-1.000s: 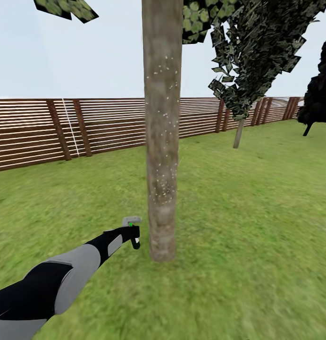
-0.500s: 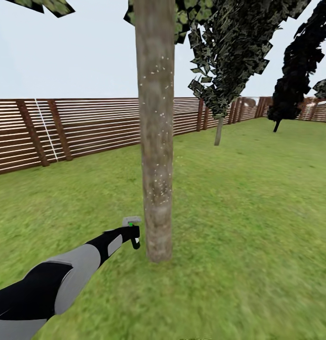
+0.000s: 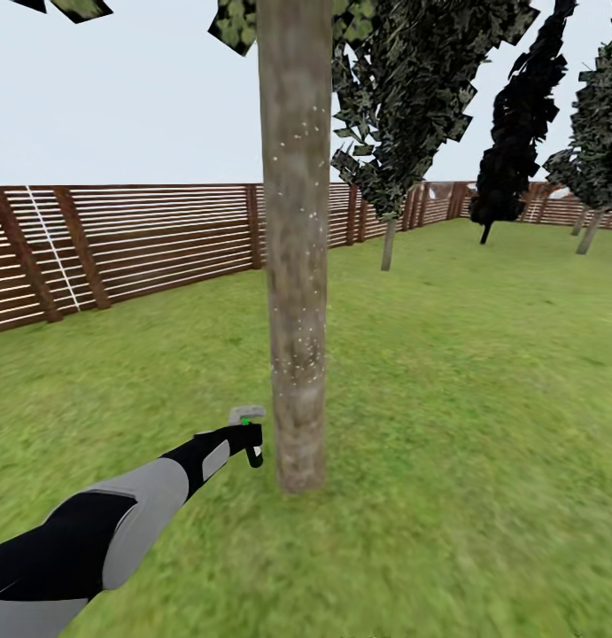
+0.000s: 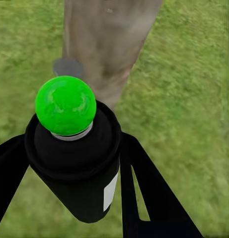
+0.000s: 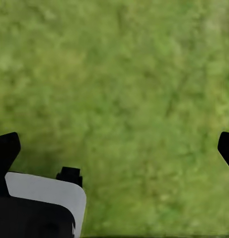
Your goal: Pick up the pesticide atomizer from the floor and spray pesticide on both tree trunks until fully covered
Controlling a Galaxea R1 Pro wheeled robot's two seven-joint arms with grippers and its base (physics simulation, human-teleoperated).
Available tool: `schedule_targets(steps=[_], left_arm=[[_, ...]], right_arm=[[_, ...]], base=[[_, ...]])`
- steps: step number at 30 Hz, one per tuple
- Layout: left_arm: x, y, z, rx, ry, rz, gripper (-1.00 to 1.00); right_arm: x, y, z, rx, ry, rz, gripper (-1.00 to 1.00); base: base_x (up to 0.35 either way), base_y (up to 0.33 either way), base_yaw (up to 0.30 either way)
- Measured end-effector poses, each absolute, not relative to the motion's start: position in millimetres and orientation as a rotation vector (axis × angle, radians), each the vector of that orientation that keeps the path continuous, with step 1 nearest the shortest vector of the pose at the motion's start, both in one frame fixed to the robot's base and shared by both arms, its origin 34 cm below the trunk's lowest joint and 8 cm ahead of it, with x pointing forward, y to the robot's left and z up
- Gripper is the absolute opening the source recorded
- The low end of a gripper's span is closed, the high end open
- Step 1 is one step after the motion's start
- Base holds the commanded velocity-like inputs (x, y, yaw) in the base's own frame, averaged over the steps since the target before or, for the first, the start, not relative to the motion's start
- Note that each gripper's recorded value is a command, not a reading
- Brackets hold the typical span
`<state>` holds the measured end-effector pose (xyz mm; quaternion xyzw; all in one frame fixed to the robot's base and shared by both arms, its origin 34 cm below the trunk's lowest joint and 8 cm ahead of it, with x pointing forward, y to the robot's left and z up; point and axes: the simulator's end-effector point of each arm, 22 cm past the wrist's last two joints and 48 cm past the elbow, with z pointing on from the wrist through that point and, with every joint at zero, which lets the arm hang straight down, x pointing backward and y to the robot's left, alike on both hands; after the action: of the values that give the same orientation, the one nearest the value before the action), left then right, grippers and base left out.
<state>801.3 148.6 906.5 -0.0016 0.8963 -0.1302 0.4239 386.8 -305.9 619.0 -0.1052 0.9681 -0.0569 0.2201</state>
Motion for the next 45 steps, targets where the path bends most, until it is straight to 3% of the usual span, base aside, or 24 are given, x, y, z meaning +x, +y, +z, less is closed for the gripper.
schedule_targets(steps=[6, 16, 27, 45], left_arm=[[793.8, 132.7, 903.4, 0.031, 2.240, -0.407, -1.00], [794.7, 121.9, 910.4, 0.066, 2.236, -0.447, -1.00], [828.4, 89.2, 1045.1, 0.173, 2.223, -0.550, -1.00], [819.7, 83.0, 1140.1, 0.247, 2.172, -0.561, -1.00]], right_arm=[[386.3, -290.9, 617.9, -0.291, 2.678, -0.128, 1.00], [381.3, -294.1, 616.5, -0.290, 2.689, -0.139, 1.00], [377.2, -297.1, 615.4, -0.296, 2.697, -0.148, 1.00], [376.2, -297.8, 615.0, -0.298, 2.701, -0.150, 1.00]], base=[[0.000, 0.310, -0.273], [0.000, 0.015, -0.015], [0.000, 0.000, 0.000], [-0.073, 0.000, 0.000]])
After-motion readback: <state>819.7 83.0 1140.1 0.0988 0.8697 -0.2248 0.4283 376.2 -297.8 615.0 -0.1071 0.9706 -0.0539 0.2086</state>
